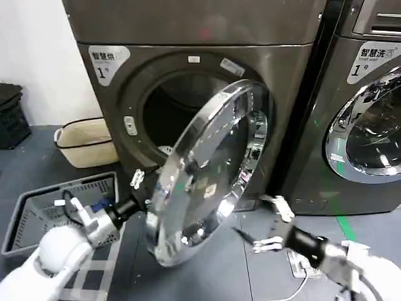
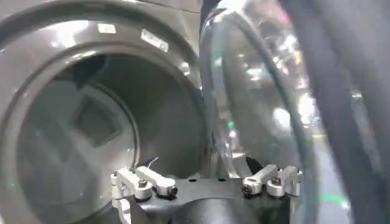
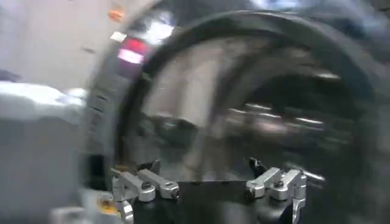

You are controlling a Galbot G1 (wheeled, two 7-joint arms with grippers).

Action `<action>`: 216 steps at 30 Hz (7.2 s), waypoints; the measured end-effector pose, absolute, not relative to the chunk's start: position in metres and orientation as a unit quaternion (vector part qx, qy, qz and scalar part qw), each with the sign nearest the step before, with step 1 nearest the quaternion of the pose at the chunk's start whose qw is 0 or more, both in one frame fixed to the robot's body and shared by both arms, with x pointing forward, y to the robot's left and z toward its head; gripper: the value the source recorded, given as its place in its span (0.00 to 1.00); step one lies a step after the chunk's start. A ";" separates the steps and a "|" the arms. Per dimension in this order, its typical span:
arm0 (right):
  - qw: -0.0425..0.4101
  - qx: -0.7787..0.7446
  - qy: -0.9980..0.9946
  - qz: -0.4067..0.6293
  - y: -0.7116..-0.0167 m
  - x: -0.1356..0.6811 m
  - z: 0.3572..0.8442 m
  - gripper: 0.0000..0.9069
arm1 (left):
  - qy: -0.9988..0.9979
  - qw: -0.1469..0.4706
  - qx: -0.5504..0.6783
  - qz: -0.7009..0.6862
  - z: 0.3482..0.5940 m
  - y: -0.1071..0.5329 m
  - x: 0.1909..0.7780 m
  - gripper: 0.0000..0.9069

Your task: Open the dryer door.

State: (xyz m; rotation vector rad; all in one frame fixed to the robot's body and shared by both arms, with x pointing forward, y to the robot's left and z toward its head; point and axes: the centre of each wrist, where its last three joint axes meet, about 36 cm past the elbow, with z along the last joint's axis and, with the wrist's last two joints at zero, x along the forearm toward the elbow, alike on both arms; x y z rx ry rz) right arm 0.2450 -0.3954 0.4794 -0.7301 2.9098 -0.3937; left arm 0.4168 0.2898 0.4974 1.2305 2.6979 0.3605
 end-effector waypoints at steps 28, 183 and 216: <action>-0.105 0.505 0.835 -0.190 -0.474 0.046 0.464 1.00 | 0.857 0.099 0.495 0.105 0.485 0.191 0.463 1.00; -0.085 0.588 0.774 -0.220 -0.489 0.072 0.456 1.00 | 0.905 -0.375 -0.089 -0.181 0.634 0.426 0.576 1.00; -0.080 0.569 0.794 -0.196 -0.484 0.075 0.451 1.00 | 0.818 -0.473 -0.165 -0.283 0.638 0.501 0.542 1.00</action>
